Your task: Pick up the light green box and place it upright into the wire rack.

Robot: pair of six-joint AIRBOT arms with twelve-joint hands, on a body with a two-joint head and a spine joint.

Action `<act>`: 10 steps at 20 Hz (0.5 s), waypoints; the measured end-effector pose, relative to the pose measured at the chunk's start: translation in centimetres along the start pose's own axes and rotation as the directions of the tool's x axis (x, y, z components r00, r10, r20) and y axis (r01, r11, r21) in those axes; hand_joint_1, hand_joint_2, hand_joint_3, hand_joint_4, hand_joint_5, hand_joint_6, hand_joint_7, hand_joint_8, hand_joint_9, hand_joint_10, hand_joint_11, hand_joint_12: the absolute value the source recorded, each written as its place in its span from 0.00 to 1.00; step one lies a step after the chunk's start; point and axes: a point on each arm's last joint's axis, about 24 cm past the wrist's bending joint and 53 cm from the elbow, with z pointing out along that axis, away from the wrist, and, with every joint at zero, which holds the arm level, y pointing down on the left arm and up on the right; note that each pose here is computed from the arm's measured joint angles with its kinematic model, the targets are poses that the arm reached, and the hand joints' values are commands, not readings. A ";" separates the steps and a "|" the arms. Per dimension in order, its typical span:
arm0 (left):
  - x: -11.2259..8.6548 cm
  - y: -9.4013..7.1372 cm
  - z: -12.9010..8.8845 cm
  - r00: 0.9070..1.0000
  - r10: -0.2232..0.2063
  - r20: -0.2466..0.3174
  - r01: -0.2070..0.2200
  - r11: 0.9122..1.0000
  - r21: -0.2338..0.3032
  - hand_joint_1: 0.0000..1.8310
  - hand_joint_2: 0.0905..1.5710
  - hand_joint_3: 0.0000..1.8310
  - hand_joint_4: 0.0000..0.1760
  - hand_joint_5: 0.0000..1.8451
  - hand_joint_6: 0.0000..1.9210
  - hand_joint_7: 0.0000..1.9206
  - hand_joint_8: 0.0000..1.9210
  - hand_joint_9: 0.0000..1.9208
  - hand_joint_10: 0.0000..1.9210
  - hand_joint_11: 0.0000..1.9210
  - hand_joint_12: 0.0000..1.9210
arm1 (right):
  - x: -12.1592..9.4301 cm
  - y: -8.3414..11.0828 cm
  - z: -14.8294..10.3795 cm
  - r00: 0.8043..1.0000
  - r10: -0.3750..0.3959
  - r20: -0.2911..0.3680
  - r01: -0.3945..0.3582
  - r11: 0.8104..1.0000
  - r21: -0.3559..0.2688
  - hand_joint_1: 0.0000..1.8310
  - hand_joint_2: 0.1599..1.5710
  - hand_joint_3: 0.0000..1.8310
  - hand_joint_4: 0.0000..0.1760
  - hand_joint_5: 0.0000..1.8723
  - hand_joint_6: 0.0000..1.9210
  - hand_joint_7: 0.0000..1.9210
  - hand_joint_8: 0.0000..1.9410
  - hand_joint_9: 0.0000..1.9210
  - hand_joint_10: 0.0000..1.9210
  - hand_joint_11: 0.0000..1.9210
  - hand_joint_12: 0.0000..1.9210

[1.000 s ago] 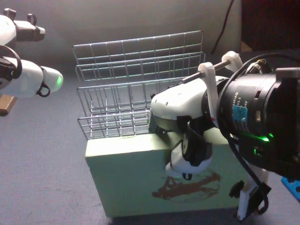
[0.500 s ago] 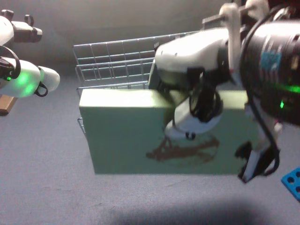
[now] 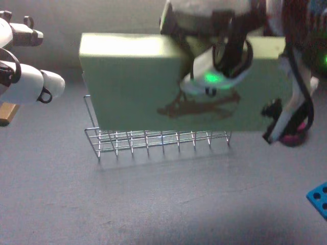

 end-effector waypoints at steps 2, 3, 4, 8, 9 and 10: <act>0.5 0.2 0.0 1.000 -0.012 -0.019 0.012 1.000 -0.010 0.09 0.77 0.00 0.57 0.10 0.00 0.09 0.00 0.10 0.00 0.00 0.25 | -0.6 0.8 -0.1 1.000 0.000 0.008 0.000 1.000 -0.026 0.66 0.72 0.00 0.00 0.45 0.54 0.47 0.68 0.42 0.68 0.39 0.80; 0.6 0.3 0.0 1.000 -0.016 -0.027 0.015 1.000 -0.015 0.09 0.77 0.00 0.58 0.10 0.00 0.09 0.00 0.10 0.00 0.00 0.25 | -0.8 1.0 0.0 1.000 0.003 0.009 -0.003 0.999 -0.034 0.66 0.72 0.00 0.00 0.45 0.54 0.47 0.68 0.42 0.68 0.39 0.80; 0.8 0.5 0.0 0.999 -0.017 -0.034 0.016 1.000 -0.021 0.09 0.77 0.00 0.58 0.10 0.00 0.09 0.00 0.10 0.00 0.00 0.26 | -1.2 1.2 0.2 1.000 0.004 0.016 -0.004 0.999 -0.041 0.66 0.72 0.00 0.00 0.45 0.54 0.47 0.68 0.42 0.68 0.39 0.80; 1.2 0.6 -0.1 0.999 -0.021 -0.048 0.019 0.999 -0.030 0.09 0.77 0.00 0.58 0.09 0.00 0.09 0.00 0.10 0.00 0.00 0.26 | -1.9 2.0 1.6 0.999 -0.026 0.025 0.028 0.998 -0.063 0.66 0.72 0.00 0.00 0.46 0.53 0.47 0.68 0.41 0.68 0.38 0.81; 1.3 0.7 -0.1 0.998 -0.023 -0.053 0.021 0.999 -0.036 0.09 0.77 0.00 0.58 0.09 0.00 0.09 0.00 0.10 0.00 0.00 0.26 | -1.9 2.2 2.0 0.999 -0.031 0.024 0.033 0.997 -0.069 0.66 0.72 0.00 0.00 0.46 0.53 0.47 0.68 0.41 0.68 0.38 0.81; 1.4 0.8 -0.1 0.998 -0.023 -0.055 0.021 0.999 -0.039 0.09 0.77 0.00 0.58 0.09 0.00 0.09 0.00 0.10 0.00 0.00 0.26 | -1.9 2.3 2.4 0.999 -0.039 0.024 0.040 0.996 -0.077 0.66 0.72 0.00 0.00 0.46 0.53 0.47 0.68 0.41 0.68 0.38 0.81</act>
